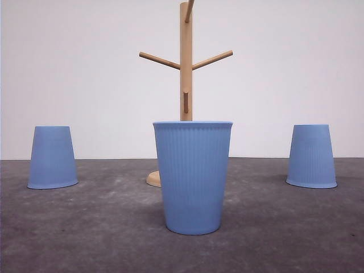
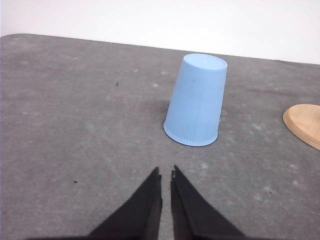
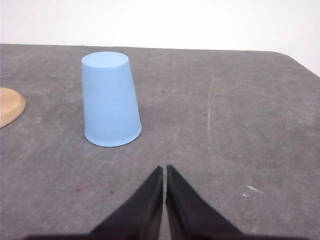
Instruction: Place three cups
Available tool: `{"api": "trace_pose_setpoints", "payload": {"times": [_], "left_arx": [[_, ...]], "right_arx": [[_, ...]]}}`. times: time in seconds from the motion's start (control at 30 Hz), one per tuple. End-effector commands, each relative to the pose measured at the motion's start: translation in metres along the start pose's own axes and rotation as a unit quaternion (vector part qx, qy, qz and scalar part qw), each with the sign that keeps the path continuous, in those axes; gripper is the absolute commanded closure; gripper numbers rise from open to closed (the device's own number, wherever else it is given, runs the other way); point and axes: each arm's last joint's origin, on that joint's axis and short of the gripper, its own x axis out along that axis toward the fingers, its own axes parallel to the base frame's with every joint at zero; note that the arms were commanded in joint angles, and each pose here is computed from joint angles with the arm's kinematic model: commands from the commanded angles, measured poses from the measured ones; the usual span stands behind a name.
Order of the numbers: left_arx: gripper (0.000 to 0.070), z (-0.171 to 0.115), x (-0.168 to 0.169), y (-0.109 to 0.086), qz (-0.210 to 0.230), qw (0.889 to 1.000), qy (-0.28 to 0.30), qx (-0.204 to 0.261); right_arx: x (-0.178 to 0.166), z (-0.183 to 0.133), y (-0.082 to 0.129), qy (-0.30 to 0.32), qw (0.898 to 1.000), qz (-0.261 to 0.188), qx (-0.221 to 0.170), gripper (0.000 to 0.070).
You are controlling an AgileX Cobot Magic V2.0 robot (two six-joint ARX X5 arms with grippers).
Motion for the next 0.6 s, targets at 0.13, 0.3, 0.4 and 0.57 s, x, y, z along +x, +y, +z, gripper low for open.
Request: {"api": "trace_pose_setpoints", "payload": {"times": [0.13, 0.3, 0.4, 0.57], "left_arx": [[0.0689, -0.0049, 0.0013, 0.0005, 0.002, 1.000, 0.008, -0.004], [0.0689, -0.0049, 0.0013, 0.0005, 0.002, 1.000, 0.008, -0.004], [0.0689, -0.0049, 0.0013, 0.0005, 0.002, 1.000, 0.008, -0.004], [0.0689, -0.0049, 0.0013, 0.0005, 0.002, 1.000, 0.008, -0.004]], "right_arx": [[0.0003, 0.0000, -0.0003, -0.005, 1.000, -0.002, 0.006, 0.0692], [0.0003, 0.0000, -0.0003, -0.005, 1.000, -0.002, 0.006, 0.0692], [0.0003, 0.0000, -0.0003, -0.005, 1.000, -0.002, 0.006, 0.0692], [0.0003, 0.0000, -0.0003, -0.005, 1.000, -0.002, 0.006, 0.0692]]}}
